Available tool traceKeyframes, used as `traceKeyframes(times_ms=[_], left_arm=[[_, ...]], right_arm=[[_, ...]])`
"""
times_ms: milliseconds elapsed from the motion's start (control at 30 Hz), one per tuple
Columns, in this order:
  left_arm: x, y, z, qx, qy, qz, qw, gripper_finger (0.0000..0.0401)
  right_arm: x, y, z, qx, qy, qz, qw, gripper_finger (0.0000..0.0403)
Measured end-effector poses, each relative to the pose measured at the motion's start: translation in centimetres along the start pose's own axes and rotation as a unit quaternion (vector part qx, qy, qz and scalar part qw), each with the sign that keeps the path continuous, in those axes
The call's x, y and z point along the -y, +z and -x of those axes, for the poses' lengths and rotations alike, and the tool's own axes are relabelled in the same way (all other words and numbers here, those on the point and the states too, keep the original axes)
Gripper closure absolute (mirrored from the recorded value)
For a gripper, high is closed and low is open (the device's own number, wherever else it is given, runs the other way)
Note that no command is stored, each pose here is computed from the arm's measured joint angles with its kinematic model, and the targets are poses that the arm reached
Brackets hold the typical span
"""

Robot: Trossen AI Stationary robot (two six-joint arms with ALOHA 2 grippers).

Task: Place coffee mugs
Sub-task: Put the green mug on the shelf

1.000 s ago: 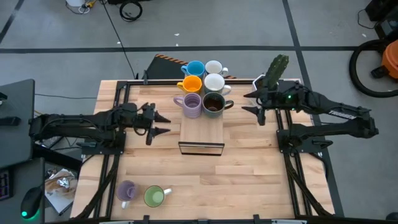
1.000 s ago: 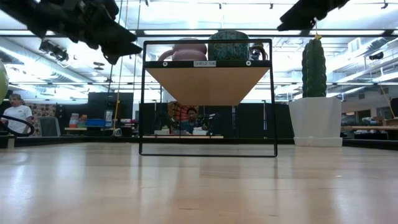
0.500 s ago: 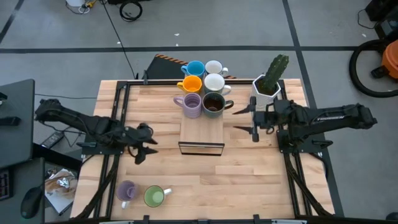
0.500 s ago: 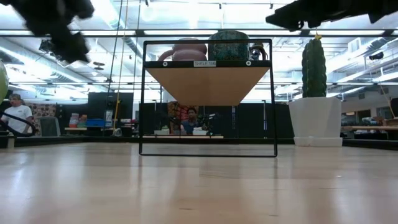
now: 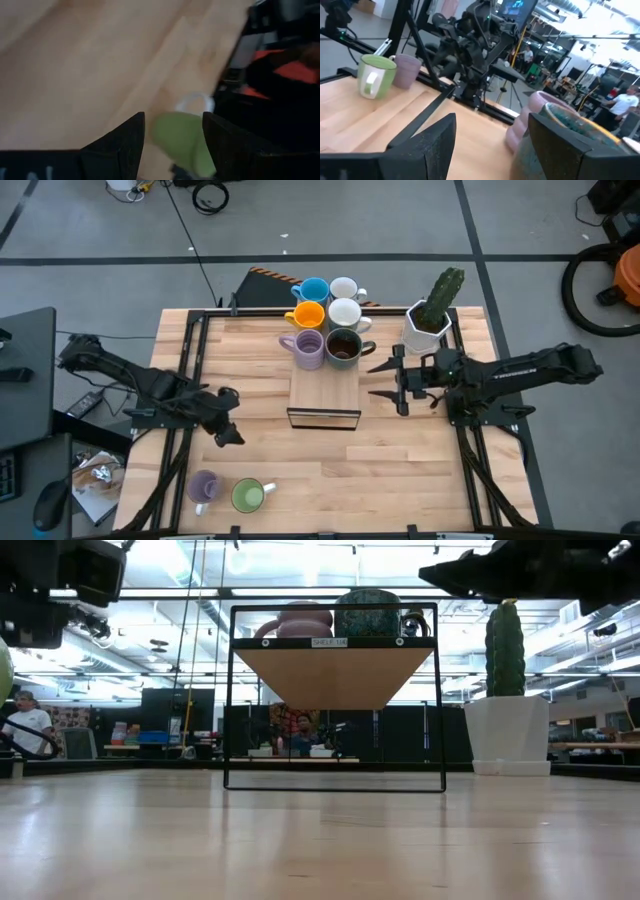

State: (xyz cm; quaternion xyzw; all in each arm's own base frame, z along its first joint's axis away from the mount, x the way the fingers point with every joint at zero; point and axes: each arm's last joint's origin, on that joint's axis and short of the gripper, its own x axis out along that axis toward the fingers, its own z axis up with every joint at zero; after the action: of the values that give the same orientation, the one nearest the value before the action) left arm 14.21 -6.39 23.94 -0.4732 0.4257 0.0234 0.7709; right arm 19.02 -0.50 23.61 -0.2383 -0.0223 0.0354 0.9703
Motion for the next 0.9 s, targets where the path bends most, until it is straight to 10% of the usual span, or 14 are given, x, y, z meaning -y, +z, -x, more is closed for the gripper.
traceKeyframes(times_ms=[567,900], left_arm=[[3.2,-1.3,-3.6,-0.015,-0.072,0.054,0.996,0.0229],[8.3,0.0,-5.0,-0.044,0.029,-0.024,0.998,0.0230]], right_arm=[[1.9,-0.6,-1.2,0.060,-0.050,0.048,0.996,0.0149],[2.3,-1.5,-1.8,0.058,-0.052,0.048,0.996,0.0149]])
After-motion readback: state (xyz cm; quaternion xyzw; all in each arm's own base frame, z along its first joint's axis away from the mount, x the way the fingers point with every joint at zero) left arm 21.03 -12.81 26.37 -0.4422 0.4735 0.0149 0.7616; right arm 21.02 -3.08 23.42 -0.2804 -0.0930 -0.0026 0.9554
